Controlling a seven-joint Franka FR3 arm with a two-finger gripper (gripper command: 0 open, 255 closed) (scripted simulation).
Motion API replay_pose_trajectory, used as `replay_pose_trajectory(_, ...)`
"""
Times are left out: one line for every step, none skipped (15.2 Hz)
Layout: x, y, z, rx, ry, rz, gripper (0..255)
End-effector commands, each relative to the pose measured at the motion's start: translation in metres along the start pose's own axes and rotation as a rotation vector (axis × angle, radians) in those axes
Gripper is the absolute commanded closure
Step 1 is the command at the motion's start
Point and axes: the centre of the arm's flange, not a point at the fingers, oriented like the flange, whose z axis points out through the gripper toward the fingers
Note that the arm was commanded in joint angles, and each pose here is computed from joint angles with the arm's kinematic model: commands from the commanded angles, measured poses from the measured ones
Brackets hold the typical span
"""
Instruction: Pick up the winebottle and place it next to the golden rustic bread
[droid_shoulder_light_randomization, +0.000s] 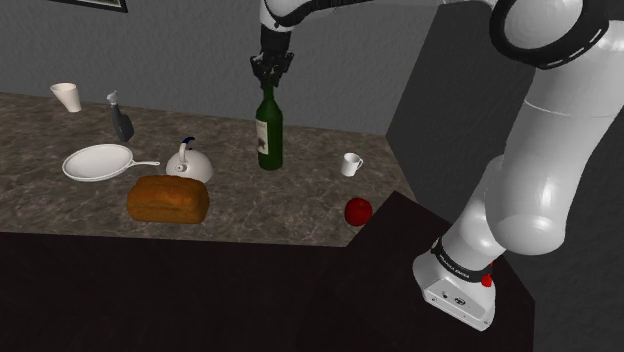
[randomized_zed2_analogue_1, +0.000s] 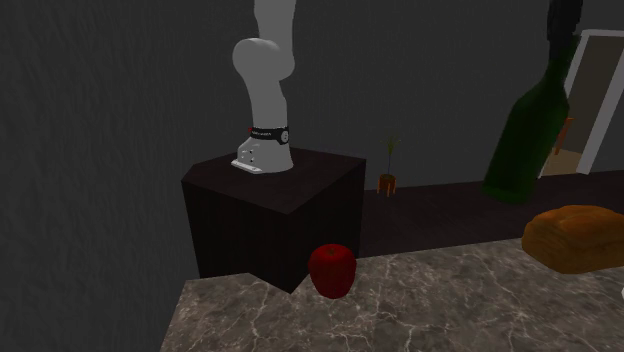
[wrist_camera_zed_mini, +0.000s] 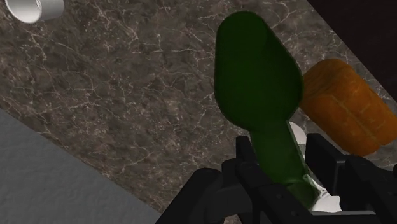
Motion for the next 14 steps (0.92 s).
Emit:
replay_pose_trajectory(0.016, -0.022, 0.008, 0.0, 0.001, 0.001, 255)
replay_pose_trajectory(0.023, -0.032, 0.013, 0.0, 0.001, 0.001, 255)
replay_pose_trajectory(0.03, -0.042, 0.018, 0.0, 0.001, 0.001, 255)
replay_pose_trajectory(0.037, -0.052, 0.023, 0.0, 0.001, 0.001, 255)
replay_pose_trajectory(0.044, -0.062, 0.027, 0.0, 0.001, 0.001, 255)
replay_pose_trajectory(0.05, -0.072, 0.032, 0.0, 0.001, 0.001, 255)
replay_pose_trajectory(0.049, -0.072, 0.037, 0.0, 0.001, 0.001, 255)
replay_pose_trajectory(0.048, -0.073, 0.042, 0.0, 0.001, 0.001, 255)
replay_pose_trajectory(0.047, -0.073, 0.048, 0.0, 0.001, 0.001, 255)
replay_pose_trajectory(0.046, -0.073, 0.053, 0.0, 0.001, 0.001, 255)
replay_pose_trajectory(0.046, -0.074, 0.058, 0.0, 0.001, 0.001, 255)
replay_pose_trajectory(0.045, -0.074, 0.063, 0.0, 0.001, 0.001, 255)
replay_pose_trajectory(0.044, -0.074, 0.068, 0.0, 0.001, 0.001, 255)
replay_pose_trajectory(0.043, -0.074, 0.074, 0.0, 0.001, 0.001, 255)
